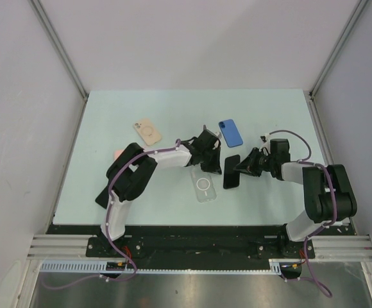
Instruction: Put the phone into the phone case
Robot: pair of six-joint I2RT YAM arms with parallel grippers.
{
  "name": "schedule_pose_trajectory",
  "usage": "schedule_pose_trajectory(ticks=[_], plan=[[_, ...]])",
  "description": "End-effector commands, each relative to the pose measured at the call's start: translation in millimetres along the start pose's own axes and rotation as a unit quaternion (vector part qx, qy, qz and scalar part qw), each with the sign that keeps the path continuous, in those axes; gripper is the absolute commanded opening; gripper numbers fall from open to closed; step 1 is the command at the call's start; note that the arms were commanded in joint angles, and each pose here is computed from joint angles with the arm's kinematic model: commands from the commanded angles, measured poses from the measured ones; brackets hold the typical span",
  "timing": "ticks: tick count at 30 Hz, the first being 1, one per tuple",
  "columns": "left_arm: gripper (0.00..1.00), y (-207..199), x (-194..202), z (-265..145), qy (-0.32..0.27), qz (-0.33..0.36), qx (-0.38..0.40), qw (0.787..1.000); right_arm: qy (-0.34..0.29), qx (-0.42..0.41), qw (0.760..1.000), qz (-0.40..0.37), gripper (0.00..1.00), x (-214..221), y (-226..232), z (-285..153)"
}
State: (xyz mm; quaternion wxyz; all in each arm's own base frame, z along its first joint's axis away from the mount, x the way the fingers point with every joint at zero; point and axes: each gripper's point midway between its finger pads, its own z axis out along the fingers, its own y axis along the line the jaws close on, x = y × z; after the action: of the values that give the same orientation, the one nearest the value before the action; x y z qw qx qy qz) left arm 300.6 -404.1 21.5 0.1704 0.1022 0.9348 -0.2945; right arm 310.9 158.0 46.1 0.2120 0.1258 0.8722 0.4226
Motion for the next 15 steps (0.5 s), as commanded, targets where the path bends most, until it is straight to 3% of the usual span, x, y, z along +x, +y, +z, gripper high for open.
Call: schedule_pose_trajectory(ticks=[1,9,12,15], plan=[[0.07,-37.2,-33.3,-43.9,-0.046,0.028,0.022,0.998,-0.018,0.016,1.0,-0.015,0.0,-5.7,1.4,-8.3],[0.43,-24.8,-57.7,-100.5,-0.122,0.056,-0.031,0.99,-0.025,-0.005,0.998,-0.051,0.0,0.0,32.8,-16.0],[0.48,-10.1,-52.0,-121.8,-0.136,0.059,-0.045,0.988,-0.019,-0.04,0.996,-0.079,0.0,5.3,57.9,-16.2],[0.42,20.1,-43.1,-133.1,-0.149,0.045,-0.078,0.985,0.006,-0.075,0.991,-0.112,0.0,23.1,82.8,-11.4]])
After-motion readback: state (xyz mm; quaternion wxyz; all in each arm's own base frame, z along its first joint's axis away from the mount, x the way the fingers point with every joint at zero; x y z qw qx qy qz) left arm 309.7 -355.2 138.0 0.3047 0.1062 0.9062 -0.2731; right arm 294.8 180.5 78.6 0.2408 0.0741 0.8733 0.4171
